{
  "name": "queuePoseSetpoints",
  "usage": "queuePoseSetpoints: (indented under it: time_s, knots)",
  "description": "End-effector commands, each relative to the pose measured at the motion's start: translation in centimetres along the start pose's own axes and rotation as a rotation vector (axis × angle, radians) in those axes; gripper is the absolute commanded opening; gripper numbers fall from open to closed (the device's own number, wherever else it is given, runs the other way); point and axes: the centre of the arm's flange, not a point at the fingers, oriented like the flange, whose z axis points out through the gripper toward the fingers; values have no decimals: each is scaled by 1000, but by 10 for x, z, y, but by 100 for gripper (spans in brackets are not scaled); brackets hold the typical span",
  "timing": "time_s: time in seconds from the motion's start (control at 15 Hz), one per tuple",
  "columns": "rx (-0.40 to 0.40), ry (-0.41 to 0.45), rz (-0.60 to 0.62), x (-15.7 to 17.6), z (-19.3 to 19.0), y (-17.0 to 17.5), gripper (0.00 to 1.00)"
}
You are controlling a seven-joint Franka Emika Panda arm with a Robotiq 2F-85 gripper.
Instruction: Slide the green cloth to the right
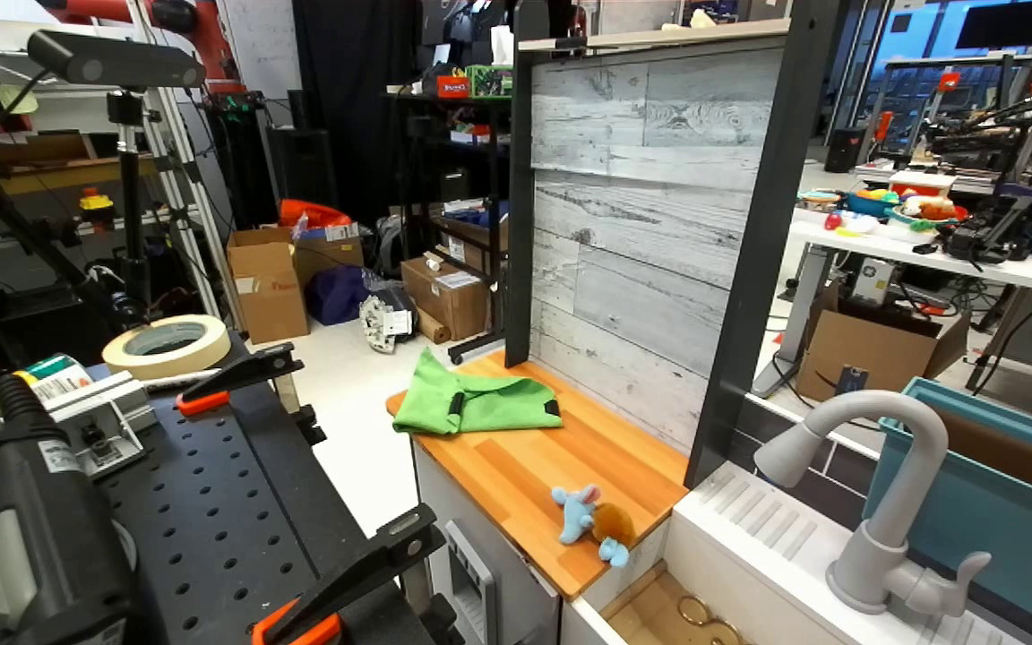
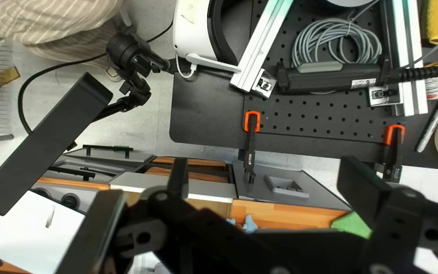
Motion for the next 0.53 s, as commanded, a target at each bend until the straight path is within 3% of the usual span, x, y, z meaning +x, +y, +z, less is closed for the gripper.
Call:
queuePoseSetpoints:
  time_s: [0.0, 0.33, 0.47]
  knots:
    - [-4, 51, 1, -2, 15, -1, 100]
    - [-67, 66, -137, 38, 67, -52, 100]
    - [-88, 110, -188, 59, 87, -79, 100]
